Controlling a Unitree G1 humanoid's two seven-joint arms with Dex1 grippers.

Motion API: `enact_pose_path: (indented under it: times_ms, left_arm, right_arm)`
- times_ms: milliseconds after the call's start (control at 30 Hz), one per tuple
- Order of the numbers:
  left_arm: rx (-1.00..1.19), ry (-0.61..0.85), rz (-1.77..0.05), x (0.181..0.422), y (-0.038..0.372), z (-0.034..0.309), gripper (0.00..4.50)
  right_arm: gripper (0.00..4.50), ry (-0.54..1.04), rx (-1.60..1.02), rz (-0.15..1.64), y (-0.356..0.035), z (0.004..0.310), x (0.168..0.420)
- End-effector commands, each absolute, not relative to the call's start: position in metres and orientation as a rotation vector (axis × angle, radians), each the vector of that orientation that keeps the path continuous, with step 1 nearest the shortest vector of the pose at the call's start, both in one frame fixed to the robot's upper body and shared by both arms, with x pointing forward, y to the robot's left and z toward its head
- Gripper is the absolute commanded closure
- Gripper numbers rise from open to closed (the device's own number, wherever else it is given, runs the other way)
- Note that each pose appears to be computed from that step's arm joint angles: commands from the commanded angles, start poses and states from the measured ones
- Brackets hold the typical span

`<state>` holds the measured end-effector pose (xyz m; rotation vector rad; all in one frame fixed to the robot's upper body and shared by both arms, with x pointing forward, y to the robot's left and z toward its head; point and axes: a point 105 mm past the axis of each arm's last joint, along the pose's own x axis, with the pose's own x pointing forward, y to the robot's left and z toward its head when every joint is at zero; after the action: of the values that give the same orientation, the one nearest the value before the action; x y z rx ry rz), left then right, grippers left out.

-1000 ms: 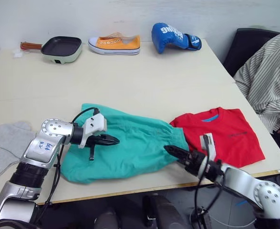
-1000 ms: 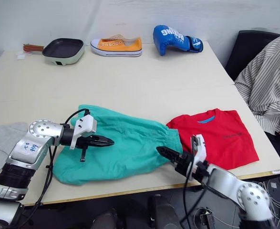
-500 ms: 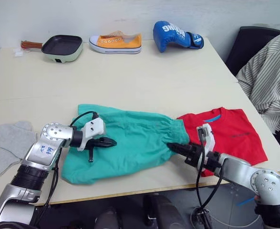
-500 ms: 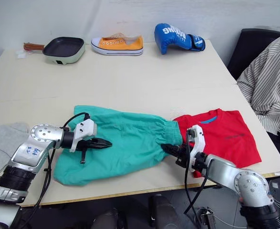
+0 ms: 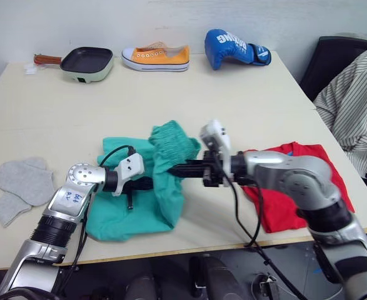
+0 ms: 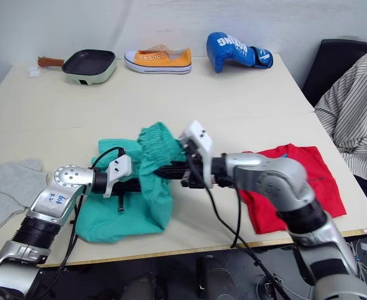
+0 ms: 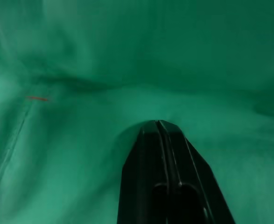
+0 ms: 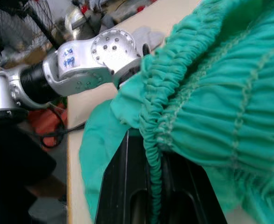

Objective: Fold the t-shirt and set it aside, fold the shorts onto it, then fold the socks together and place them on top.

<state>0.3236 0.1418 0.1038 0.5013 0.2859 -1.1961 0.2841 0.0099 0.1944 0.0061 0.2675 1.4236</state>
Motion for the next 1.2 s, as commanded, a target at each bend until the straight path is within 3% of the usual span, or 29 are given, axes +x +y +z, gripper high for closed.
enact_pose_path:
  times_ms: [33, 67, 133, 233, 500, 533, 733, 867, 1000, 1067, 1200]
  left_arm:
    - [0.496, 0.346, -1.128, 0.326, 0.150, 0.089, 4.50]
    - [0.494, 0.340, -1.116, 0.325, 0.152, 0.091, 4.50]
    - [0.471, 0.334, -1.091, 0.322, 0.159, 0.096, 4.50]
    - [0.459, 0.320, -1.070, 0.311, 0.173, 0.111, 3.95]
    - [0.346, 0.261, -0.875, 0.290, 0.229, 0.166, 1.59]
    - [0.332, 0.256, -0.848, 0.288, 0.237, 0.172, 1.55]
    - [0.268, 0.169, -0.716, 0.285, 0.272, 0.221, 1.55]
    - [0.205, 0.091, -0.802, 0.281, 0.262, 0.262, 1.55]
    - [0.205, 0.061, -0.929, 0.279, 0.235, 0.279, 1.55]
    - [0.231, 0.066, -1.027, 0.284, 0.207, 0.272, 1.74]
    - [0.370, 0.185, -1.243, 0.286, 0.152, 0.223, 2.70]
  right_arm:
    - [4.47, 0.211, -0.074, 1.457, 0.034, 0.189, 0.293]
    - [4.47, 0.207, -0.087, 1.450, 0.039, 0.186, 0.296]
    - [3.91, 0.197, -0.091, 1.453, 0.043, 0.185, 0.299]
    - [3.07, 0.181, -0.062, 1.503, 0.046, 0.190, 0.293]
    - [0.39, 0.036, -0.055, 1.773, 0.056, 0.210, 0.259]
    - [0.03, 0.023, -0.063, 1.808, 0.057, 0.210, 0.255]
    - [0.01, -0.034, -0.109, 1.866, 0.065, 0.213, 0.254]
    - [0.01, -0.059, -0.082, 1.873, 0.046, 0.226, 0.257]
    - [0.01, -0.057, -0.085, 1.829, 0.033, 0.226, 0.263]
    - [0.40, -0.041, -0.087, 1.769, 0.026, 0.222, 0.272]
    - [1.57, 0.026, -0.141, 1.592, 0.010, 0.202, 0.301]
